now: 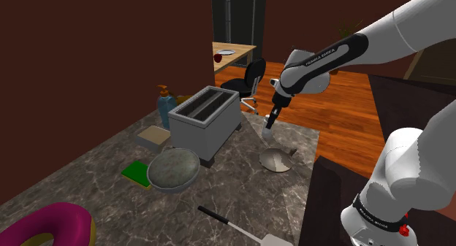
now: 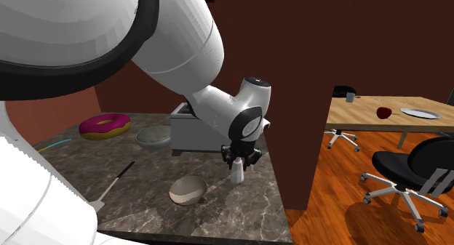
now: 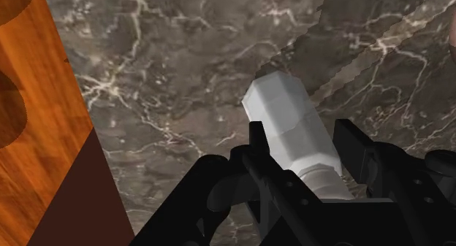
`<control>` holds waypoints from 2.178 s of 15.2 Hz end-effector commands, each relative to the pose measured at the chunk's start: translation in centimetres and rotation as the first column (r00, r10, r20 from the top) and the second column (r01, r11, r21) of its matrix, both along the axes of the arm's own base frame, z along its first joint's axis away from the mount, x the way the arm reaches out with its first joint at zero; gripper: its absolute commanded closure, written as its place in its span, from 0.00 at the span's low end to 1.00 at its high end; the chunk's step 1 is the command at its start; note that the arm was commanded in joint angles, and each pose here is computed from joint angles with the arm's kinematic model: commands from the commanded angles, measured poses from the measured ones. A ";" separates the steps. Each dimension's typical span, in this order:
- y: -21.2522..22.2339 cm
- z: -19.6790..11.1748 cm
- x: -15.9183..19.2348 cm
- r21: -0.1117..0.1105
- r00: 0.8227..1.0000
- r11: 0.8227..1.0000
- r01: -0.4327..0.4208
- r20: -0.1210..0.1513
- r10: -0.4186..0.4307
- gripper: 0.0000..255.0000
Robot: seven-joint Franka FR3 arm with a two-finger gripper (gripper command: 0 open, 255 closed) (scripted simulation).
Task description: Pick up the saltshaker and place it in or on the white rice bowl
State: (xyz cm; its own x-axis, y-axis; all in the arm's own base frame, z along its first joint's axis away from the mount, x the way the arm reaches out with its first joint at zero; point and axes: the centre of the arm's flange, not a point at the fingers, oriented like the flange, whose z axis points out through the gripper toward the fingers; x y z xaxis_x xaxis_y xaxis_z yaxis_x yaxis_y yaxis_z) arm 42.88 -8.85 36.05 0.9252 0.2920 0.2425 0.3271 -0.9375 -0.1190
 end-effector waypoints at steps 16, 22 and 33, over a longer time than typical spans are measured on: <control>0.0 5.2 0.0 0.000 1.000 1.000 0.000 -0.001 0.000 1.00; 0.0 8.4 0.0 0.000 1.000 1.000 0.000 -0.001 0.000 1.00; 0.0 14.2 0.0 0.000 1.000 1.000 0.000 -0.001 0.000 1.00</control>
